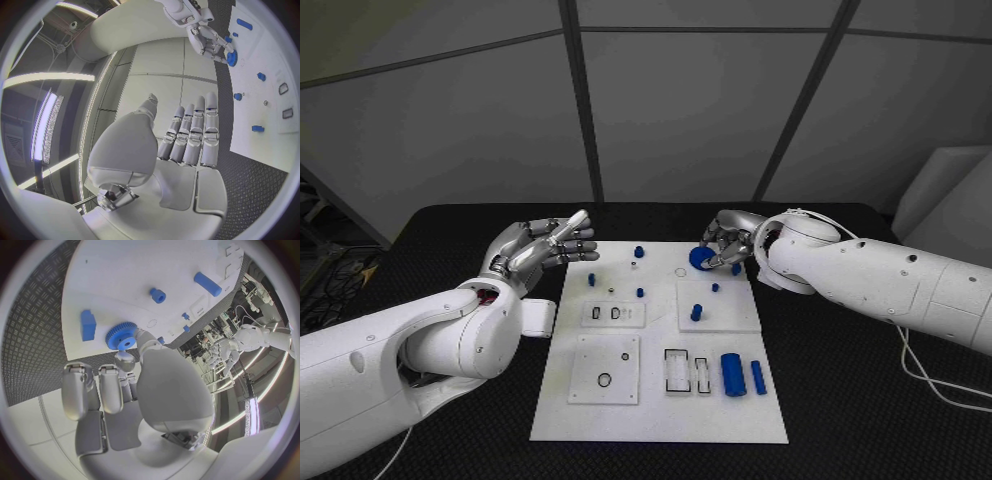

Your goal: Assemble the parts on the task board

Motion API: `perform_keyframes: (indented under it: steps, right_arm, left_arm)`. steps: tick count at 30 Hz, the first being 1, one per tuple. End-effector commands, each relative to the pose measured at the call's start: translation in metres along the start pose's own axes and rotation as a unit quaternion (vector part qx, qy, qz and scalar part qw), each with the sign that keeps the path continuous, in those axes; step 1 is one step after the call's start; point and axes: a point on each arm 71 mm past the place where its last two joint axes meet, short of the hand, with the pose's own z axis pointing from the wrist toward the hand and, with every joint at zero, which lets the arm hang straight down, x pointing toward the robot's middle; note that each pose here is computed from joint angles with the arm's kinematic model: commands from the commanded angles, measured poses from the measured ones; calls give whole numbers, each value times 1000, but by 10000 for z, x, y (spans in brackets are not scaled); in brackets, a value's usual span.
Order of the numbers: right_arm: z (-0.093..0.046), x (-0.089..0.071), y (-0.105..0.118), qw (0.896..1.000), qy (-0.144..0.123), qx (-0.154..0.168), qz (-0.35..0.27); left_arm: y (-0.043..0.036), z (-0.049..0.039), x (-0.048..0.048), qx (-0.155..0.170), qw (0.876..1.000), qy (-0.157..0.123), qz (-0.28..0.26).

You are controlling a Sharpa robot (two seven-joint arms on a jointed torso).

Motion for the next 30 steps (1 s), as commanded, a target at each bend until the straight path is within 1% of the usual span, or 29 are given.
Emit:
perform_keyframes:
  steps: [1, 8, 12, 16, 21, 30]
  right_arm:
    - [7, 9, 14, 1000, 5, 0, -6]
    - [21, 16, 21, 1000, 3, 2, -9]
    - [24, 7, 19, 1000, -7, 4, -24]
    - [16, 4, 43, 999, -20, -2, -50]
    - [11, 9, 70, 997, -29, -7, -72]
    - [-1, 8, 91, 996, -39, -10, -80]
  left_arm:
    - [-12, 2, 16, 5, 1000, 7, 1]
    - [-12, 2, 15, 5, 1000, 7, 1]
    - [-12, 2, 13, 5, 1000, 7, 1]
    - [-12, 2, 14, 5, 1000, 7, 1]
    - [-12, 2, 13, 5, 1000, 7, 1]
    - [-12, 0, 7, 5, 1000, 6, 1]
